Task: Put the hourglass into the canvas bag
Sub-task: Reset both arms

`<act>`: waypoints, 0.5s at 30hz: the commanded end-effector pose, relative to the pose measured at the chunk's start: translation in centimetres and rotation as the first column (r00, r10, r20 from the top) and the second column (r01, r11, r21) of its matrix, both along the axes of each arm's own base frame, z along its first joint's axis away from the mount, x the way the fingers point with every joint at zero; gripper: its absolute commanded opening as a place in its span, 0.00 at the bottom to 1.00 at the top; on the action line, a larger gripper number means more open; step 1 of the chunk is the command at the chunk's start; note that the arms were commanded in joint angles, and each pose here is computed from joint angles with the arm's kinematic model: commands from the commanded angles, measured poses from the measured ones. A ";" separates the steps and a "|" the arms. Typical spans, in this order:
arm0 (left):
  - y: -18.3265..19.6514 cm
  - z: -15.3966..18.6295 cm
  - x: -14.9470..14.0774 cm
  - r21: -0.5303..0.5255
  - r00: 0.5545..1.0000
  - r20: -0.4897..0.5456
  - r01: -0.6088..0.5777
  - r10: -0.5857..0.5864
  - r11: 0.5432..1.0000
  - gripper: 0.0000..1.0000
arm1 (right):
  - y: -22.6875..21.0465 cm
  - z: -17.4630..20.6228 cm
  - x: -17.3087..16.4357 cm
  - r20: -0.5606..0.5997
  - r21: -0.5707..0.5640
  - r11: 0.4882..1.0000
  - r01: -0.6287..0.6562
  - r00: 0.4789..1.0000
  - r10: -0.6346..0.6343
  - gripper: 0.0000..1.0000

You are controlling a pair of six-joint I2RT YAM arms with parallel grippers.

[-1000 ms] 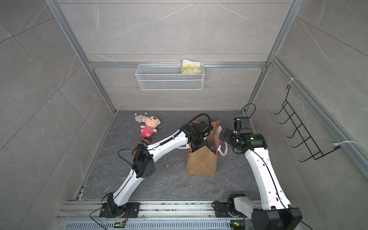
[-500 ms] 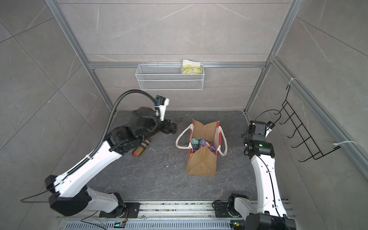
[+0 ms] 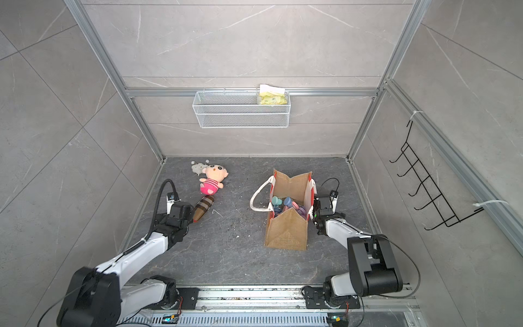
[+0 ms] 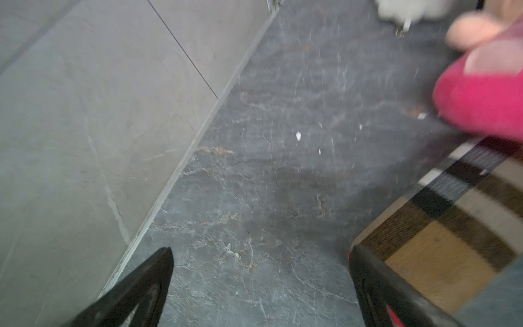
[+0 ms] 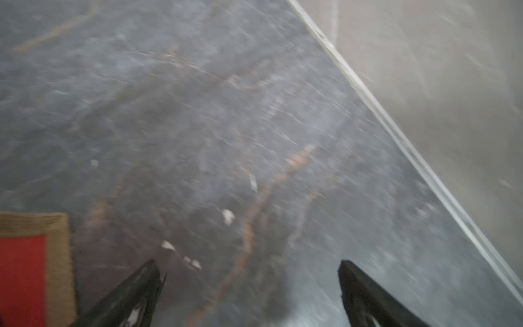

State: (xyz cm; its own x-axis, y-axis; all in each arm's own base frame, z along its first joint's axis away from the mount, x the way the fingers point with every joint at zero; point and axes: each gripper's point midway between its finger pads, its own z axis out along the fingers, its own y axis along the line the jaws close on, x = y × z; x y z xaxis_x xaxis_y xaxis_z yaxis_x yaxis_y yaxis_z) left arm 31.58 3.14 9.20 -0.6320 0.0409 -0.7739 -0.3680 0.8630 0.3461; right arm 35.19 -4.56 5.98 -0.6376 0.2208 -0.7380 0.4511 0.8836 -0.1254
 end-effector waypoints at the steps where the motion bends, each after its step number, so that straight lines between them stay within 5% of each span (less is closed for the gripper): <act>1: -2.1 2.9 5.1 0.019 0.956 0.264 0.124 -0.125 0.992 1.00 | 1.3 3.3 4.1 0.161 -0.058 0.992 -0.111 0.980 0.119 0.99; 4: -3.0 2.2 6.3 0.047 0.956 0.211 0.197 -0.203 0.979 0.99 | 3.0 4.9 3.9 0.314 -0.086 0.971 -0.225 0.918 0.241 0.99; 8: -1.8 2.0 6.2 0.022 0.916 0.319 0.250 -0.244 0.968 0.99 | 5.6 3.6 3.5 0.394 -0.114 0.914 -0.389 0.827 0.402 0.99; 13: 0.5 0.3 5.9 -0.156 0.893 0.398 0.293 -0.211 0.943 1.00 | 5.7 3.5 3.4 0.386 -0.110 0.913 -0.392 0.830 0.403 0.99; 15: 0.6 -0.3 5.9 -0.185 0.917 0.344 0.276 -0.201 0.943 1.00 | 5.6 3.5 3.4 0.386 -0.111 0.914 -0.391 0.830 0.402 0.99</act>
